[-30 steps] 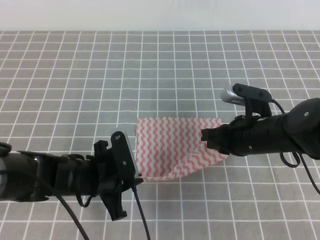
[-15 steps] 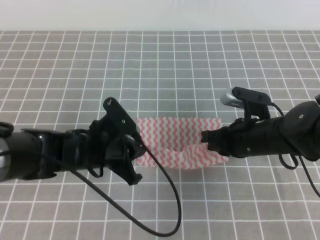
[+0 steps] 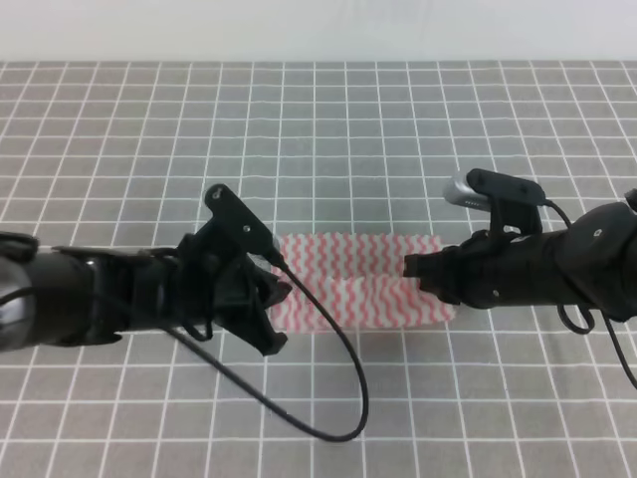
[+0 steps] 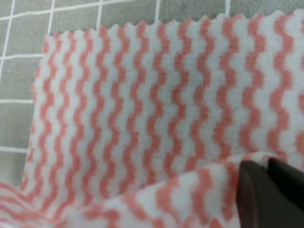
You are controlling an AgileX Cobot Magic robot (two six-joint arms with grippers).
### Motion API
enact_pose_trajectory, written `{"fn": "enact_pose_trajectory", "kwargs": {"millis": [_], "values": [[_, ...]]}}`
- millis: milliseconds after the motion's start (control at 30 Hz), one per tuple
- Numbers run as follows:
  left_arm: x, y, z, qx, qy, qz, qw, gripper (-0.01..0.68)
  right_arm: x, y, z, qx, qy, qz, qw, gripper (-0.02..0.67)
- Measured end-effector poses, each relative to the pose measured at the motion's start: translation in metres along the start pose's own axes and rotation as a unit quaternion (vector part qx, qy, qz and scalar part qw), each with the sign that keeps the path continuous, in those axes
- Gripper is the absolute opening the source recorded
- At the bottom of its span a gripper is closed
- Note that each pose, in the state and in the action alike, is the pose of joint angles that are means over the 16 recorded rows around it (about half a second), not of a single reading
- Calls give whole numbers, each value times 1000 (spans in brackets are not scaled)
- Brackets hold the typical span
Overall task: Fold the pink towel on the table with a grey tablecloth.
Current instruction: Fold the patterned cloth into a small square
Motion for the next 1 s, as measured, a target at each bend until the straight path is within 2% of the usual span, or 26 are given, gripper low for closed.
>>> {"fn": "enact_pose_trajectory", "kwargs": {"millis": [600,1000], "values": [[-15,0,9,56,13,10,998,-2,-5,6,-16,-17,-12,-1,1000,-15],[-21,2,15,50,25,14,998,-3,-11,13,-15,-15,-11,-5,1000,-15]]}}
Point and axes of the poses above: a point on each arm's last joint axis where the gripper is mounted, x pointing back along that axis away from the gripper, z along the wrist's bending axis when the last joint is at zero, y = z × x, the point moved 4 cm from there along -x, pointing out along that axis toward the gripper, and after that the axes turned 8 degrees about x, right-handed, at the moved point
